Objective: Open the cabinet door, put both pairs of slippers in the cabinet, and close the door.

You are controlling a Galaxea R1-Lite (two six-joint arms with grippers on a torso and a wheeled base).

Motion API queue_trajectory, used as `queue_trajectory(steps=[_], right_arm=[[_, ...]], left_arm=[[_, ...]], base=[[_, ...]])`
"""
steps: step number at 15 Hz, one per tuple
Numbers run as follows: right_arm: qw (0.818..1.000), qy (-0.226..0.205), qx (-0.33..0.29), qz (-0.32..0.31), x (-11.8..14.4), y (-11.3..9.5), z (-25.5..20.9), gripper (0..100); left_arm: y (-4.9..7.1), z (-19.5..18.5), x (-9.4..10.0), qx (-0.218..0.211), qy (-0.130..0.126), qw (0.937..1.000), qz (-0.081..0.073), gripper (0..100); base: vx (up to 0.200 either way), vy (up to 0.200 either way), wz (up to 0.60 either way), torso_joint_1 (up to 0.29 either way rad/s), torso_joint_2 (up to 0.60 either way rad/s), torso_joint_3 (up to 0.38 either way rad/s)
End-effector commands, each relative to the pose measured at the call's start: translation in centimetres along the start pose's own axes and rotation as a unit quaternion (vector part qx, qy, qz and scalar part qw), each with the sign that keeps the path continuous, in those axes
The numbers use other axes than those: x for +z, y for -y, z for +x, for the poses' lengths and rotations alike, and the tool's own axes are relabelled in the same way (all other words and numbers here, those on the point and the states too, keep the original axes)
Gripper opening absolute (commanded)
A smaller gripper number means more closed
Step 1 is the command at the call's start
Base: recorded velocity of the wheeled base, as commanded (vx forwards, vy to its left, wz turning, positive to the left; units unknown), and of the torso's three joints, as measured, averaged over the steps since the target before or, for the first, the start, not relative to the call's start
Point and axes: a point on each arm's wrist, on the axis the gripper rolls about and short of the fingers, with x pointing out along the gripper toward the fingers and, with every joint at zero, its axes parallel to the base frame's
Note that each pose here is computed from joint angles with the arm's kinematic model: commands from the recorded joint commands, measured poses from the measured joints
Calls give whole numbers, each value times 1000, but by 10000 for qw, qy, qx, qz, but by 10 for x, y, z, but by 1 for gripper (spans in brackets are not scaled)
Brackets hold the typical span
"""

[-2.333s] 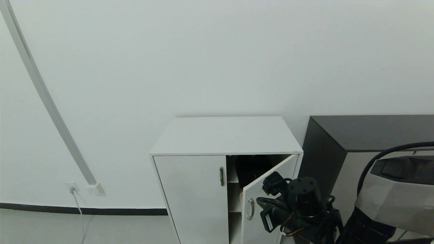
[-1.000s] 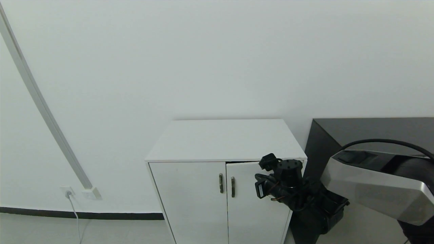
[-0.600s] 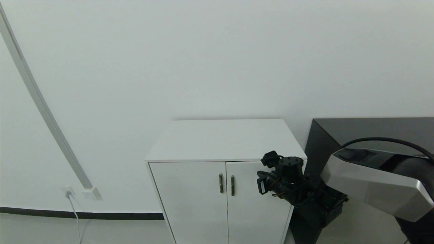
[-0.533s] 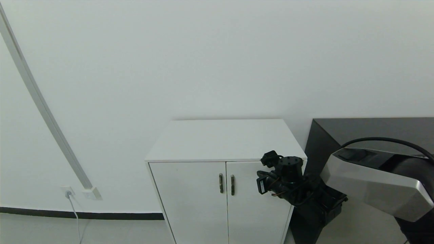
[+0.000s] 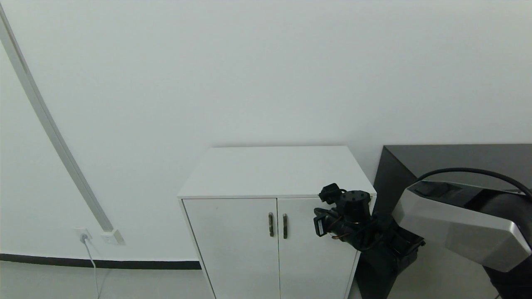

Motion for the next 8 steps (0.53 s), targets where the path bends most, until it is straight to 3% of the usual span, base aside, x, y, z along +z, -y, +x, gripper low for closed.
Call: queue_trajectory(steps=[1,8], right_arm=[[10000,13,-4,1,1,0,0,0],[10000,51,-26,4,4,2,2,0]], left_arm=[[0,0,0,1,-7,10000,-4,0],[0,0,0,1,-7,10000,-4,0]], base=[[0,0,0,0,0,0],[0,0,0,0,0,0]])
